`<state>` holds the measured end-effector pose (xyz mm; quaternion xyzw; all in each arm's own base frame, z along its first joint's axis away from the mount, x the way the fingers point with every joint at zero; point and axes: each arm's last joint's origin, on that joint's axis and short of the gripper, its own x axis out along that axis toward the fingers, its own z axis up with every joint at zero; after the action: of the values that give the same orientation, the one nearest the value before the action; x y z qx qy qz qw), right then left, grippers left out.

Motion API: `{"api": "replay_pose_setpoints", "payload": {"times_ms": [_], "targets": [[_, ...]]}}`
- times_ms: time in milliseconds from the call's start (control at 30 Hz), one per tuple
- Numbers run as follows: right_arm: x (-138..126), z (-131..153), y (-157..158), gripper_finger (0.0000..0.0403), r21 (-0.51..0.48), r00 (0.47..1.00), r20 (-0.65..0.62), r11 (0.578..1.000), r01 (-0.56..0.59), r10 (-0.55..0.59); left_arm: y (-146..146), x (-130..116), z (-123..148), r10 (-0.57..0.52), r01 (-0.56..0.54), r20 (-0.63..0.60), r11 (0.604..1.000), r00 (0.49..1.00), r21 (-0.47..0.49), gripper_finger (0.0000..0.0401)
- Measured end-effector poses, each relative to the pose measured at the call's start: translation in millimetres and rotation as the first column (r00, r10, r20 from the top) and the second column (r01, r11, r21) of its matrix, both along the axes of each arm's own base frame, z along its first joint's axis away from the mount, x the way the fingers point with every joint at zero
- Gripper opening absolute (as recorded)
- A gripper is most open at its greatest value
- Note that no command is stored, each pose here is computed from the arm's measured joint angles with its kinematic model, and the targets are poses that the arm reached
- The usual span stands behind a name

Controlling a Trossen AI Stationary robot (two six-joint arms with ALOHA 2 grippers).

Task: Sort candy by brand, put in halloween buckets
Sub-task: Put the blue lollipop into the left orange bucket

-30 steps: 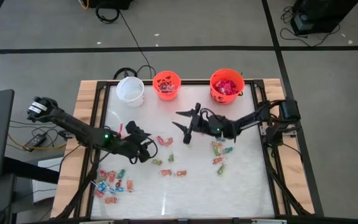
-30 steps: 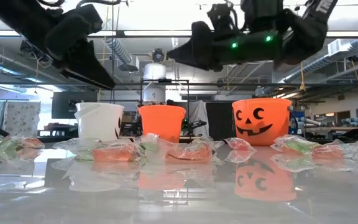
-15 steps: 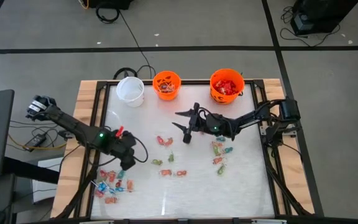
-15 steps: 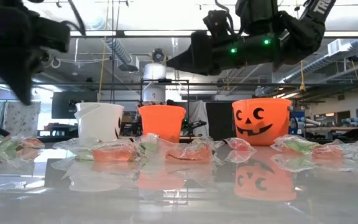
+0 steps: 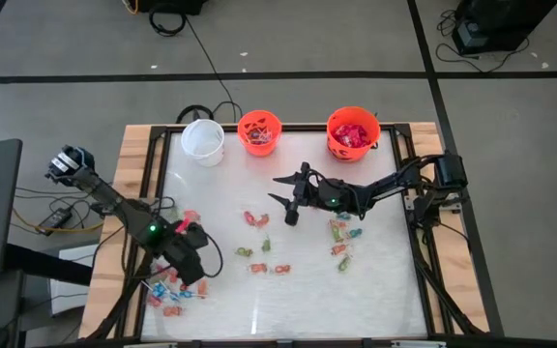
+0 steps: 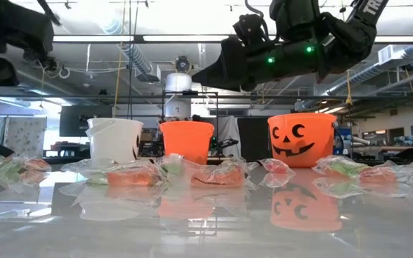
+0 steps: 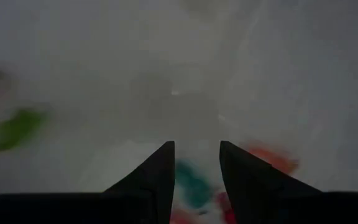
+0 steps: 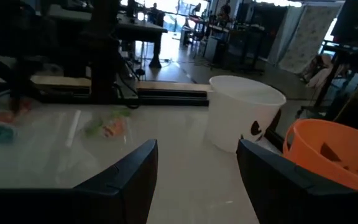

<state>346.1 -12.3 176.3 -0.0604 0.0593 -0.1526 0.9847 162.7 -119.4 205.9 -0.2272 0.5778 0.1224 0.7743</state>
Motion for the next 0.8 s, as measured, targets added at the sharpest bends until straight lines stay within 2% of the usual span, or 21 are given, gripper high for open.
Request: {"api": "replay_pose_setpoints", "payload": {"times_ms": [167,400,533,700,800], "targets": [[-1.2,-1.9,5.2,0.0231,-0.009,0.996,-0.021,0.996,0.088,-0.089,-14.9,4.1,-0.3,-0.068,0.071,0.078,0.997,0.995,-0.041,0.0132],[-2.5,-2.8,21.1,0.0231,0.022,0.992,-0.017,0.992,0.128,-0.127,-27.8,1.4,-6.7,-0.187,0.184,0.101,0.982,0.977,0.032,0.0132],[-2.5,-1.8,27.9,0.0231,0.031,0.994,-0.005,0.993,0.11,-0.11,-33.1,2.6,-11.1,-0.201,0.194,0.117,0.979,0.973,0.066,0.0132],[-3.5,0.1,32.7,0.0231,0.015,0.998,-0.024,0.999,0.051,-0.05,-45.5,13.2,-17.5,-0.194,0.19,0.191,0.981,0.962,0.039,0.0132],[-6.0,6.7,34.3,0.0231,0.059,0.999,-0.027,0.998,-0.024,0.026,-55.4,23.3,-21.8,-0.18,0.188,0.258,0.982,0.949,-0.004,0.0132]]}}
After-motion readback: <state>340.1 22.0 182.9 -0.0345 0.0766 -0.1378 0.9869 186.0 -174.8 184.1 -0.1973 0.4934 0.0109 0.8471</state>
